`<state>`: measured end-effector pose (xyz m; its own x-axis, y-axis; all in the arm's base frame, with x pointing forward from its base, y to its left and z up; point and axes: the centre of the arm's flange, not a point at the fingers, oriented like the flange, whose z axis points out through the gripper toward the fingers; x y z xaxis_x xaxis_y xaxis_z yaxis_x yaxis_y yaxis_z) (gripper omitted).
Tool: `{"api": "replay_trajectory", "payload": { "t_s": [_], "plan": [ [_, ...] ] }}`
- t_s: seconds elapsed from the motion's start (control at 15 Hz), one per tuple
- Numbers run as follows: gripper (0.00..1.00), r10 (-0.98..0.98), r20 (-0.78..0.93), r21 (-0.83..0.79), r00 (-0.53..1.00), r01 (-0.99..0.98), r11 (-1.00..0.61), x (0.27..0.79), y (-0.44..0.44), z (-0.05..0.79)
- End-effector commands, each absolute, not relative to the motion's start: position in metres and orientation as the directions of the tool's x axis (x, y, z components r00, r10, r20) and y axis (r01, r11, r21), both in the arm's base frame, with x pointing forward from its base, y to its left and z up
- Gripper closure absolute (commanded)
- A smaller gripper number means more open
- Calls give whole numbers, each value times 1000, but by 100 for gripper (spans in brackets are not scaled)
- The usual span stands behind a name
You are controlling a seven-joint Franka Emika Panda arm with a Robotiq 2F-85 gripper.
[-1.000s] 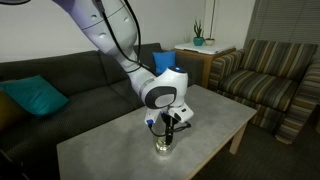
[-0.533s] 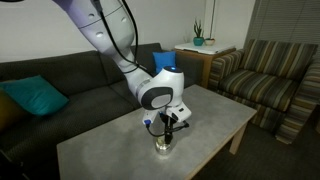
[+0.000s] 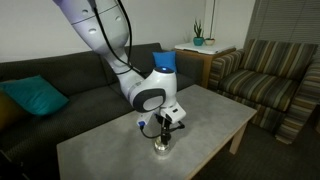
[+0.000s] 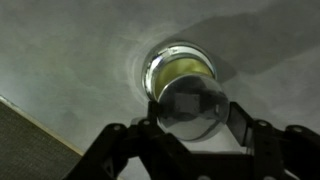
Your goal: Use the silver lid to cover the silver tin
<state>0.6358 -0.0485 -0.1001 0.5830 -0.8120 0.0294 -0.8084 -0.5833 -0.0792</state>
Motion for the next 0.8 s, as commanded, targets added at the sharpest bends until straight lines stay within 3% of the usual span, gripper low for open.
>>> {"api": "replay_trajectory", "payload": {
  "t_s": [0.0,0.73],
  "plan": [
    [56,-817,32,-73,575,-814,-576,616,-43,-82],
    [56,-803,10,-75,596,-800,-595,627,-43,-77]
  ]
}}
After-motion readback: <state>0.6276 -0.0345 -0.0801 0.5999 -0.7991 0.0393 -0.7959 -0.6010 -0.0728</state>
